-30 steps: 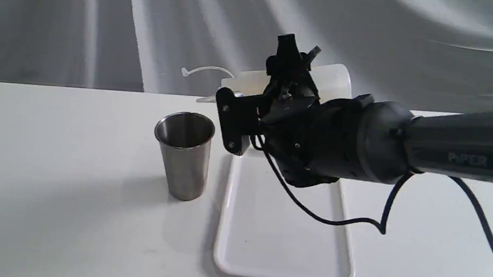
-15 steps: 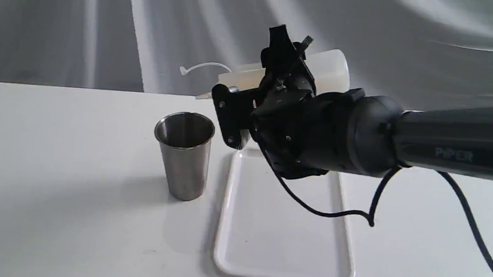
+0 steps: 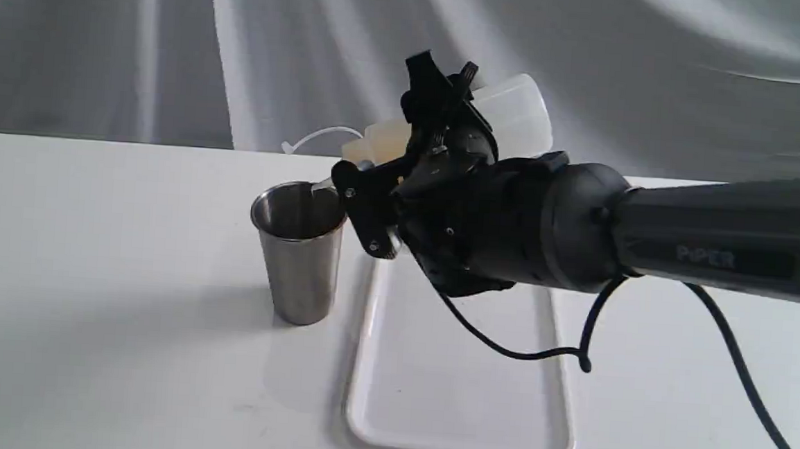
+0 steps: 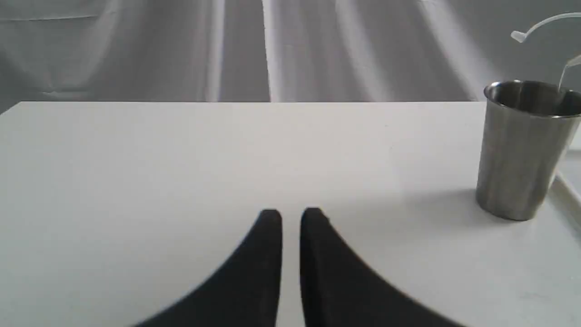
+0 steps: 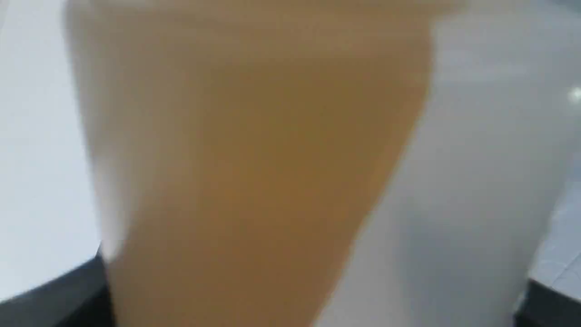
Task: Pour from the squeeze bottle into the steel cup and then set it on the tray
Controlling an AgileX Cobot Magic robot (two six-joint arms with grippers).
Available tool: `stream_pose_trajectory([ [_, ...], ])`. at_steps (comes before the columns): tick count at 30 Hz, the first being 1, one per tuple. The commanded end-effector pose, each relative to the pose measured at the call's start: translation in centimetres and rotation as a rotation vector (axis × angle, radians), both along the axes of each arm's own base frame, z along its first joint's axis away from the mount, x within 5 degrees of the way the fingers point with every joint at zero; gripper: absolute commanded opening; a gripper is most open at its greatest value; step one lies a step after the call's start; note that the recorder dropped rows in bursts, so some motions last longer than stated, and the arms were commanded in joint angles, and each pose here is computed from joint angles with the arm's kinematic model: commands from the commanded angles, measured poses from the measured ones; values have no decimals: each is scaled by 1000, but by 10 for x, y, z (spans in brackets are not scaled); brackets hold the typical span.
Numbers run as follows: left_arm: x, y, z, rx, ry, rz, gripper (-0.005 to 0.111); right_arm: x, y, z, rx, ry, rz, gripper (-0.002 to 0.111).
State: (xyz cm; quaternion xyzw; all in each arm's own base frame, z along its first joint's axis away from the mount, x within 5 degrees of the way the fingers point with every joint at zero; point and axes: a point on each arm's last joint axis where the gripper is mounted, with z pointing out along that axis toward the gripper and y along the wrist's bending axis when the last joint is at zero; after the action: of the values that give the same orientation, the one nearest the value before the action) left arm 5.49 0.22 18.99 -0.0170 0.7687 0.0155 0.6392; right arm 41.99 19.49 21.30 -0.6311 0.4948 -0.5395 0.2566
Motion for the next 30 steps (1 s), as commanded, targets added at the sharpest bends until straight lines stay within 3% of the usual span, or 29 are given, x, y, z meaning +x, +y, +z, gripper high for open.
stream_pose_trajectory([
  [1, 0, 0, -1, -1, -5, -2, 8, 0, -1, 12, -14, -35, -3, 0],
  [30, 0, 0, -1, -2, -5, -2, 8, -1, -1, 12, -62, -32, -2, 0],
])
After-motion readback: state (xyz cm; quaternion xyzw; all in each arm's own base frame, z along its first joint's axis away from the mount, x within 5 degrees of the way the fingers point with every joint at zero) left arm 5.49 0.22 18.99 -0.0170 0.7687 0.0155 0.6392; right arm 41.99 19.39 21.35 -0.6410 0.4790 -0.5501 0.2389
